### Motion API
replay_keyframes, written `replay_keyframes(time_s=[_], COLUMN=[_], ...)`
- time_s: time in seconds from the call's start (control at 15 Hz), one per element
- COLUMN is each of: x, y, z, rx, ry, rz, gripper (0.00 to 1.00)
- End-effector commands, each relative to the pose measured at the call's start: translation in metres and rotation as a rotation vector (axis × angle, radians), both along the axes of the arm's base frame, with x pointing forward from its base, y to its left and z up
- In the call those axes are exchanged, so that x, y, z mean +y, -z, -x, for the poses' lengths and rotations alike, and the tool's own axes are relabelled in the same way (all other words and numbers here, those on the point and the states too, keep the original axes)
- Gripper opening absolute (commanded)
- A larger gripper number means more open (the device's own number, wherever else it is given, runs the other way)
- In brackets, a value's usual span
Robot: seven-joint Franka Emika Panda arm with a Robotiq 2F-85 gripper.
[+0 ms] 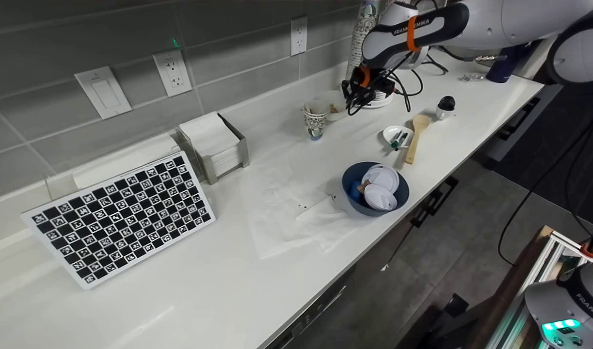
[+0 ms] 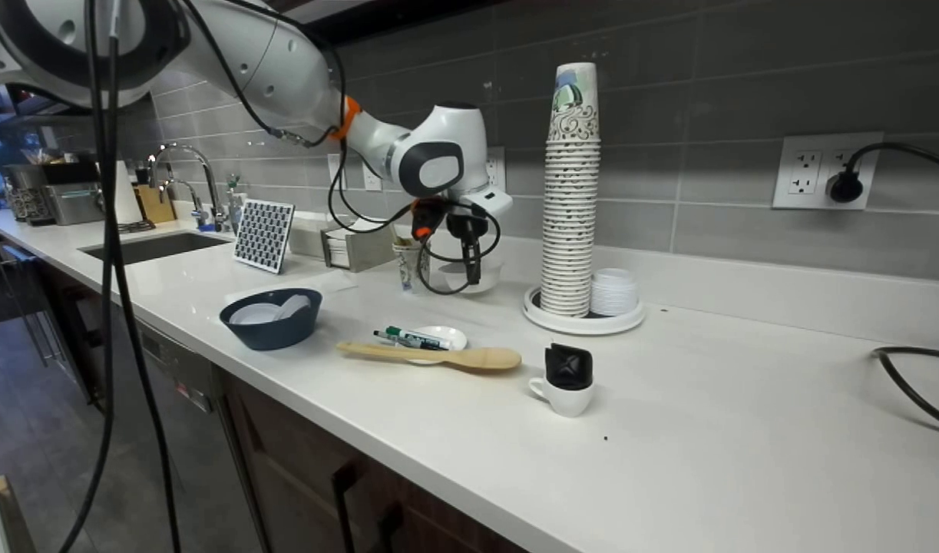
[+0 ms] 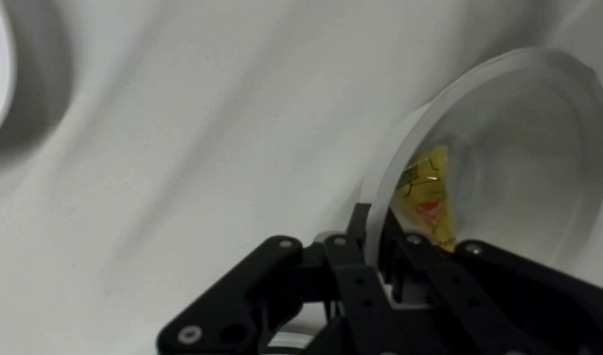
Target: Put the white bowl into the blue bowl
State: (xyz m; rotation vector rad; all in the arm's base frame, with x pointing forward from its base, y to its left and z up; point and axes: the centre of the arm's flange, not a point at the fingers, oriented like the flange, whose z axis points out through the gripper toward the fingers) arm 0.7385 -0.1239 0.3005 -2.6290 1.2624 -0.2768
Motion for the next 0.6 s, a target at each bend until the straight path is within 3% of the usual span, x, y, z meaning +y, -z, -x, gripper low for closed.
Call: replay_keyframes(time_s=[0.0,0.33,0.53], x=[-0.014,-0.039,-0.031], y=[-0.017,-0.024,-0.045], z=[0.043,0.125,0.159], rx=[0.017,0.061,-0.037], ry=[-0.044,-0.174,-0.330], rz=[-0.037,-0.046,-0.019], gripper=[0.02,0.02,0.02])
